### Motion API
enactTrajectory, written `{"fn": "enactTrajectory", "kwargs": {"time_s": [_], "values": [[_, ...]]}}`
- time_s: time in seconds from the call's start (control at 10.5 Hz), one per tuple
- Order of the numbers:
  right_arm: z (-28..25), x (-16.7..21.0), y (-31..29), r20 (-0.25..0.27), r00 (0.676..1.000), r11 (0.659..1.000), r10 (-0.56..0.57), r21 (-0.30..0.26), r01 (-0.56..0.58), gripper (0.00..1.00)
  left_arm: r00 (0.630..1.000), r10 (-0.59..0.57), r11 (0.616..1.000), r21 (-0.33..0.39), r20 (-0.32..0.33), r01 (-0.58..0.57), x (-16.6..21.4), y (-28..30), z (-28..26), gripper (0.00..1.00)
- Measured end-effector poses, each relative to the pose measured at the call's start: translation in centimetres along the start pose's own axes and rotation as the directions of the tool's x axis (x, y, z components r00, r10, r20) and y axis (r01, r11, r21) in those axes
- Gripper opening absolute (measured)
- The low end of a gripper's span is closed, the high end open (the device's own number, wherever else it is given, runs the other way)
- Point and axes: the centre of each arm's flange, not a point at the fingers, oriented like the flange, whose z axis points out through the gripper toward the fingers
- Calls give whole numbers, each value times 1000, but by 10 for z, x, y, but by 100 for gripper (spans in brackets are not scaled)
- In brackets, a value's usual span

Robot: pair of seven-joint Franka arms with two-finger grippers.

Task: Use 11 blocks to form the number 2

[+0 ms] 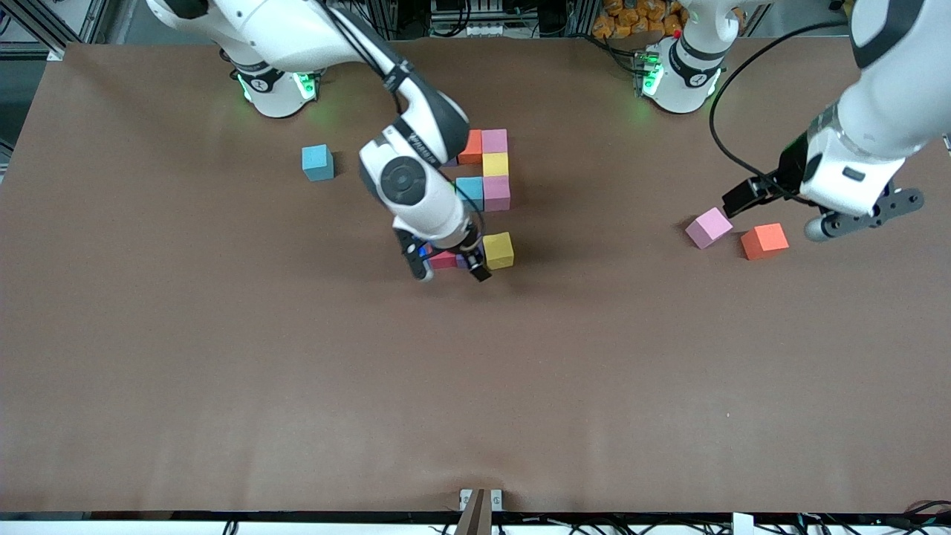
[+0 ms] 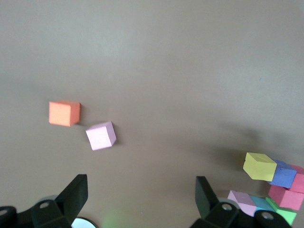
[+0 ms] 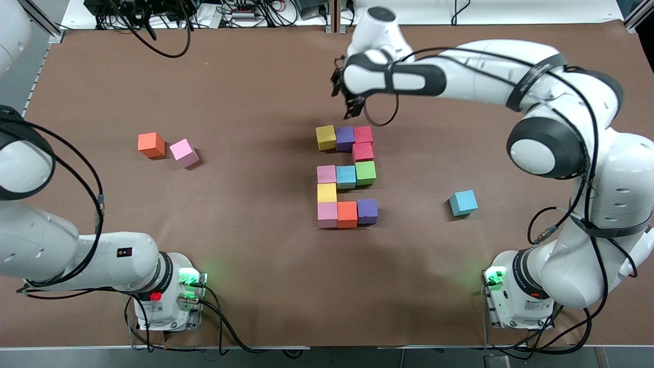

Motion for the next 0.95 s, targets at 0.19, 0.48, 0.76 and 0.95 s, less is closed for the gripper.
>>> {"fn": "enactTrajectory", "kwargs": {"time_s": [0.19,0.48,0.76,0.95], "values": [[-21,48,-6,-6,995,995,-104,-13,104,100,996,86,996,22,-39,-86,-7,3,-25,100],[-74,145,2,26,958,953,-286,-98,287,100,991,124,992,17,-57,-123,-13,1,-48,100],[-129,238,28,95,877,868,-471,-126,480,100,985,147,989,8,-88,-147,-36,6,-75,100],[-170,273,51,113,785,775,-610,-122,620,100,987,133,991,-16,-92,-135,-45,-8,-91,100]]}}
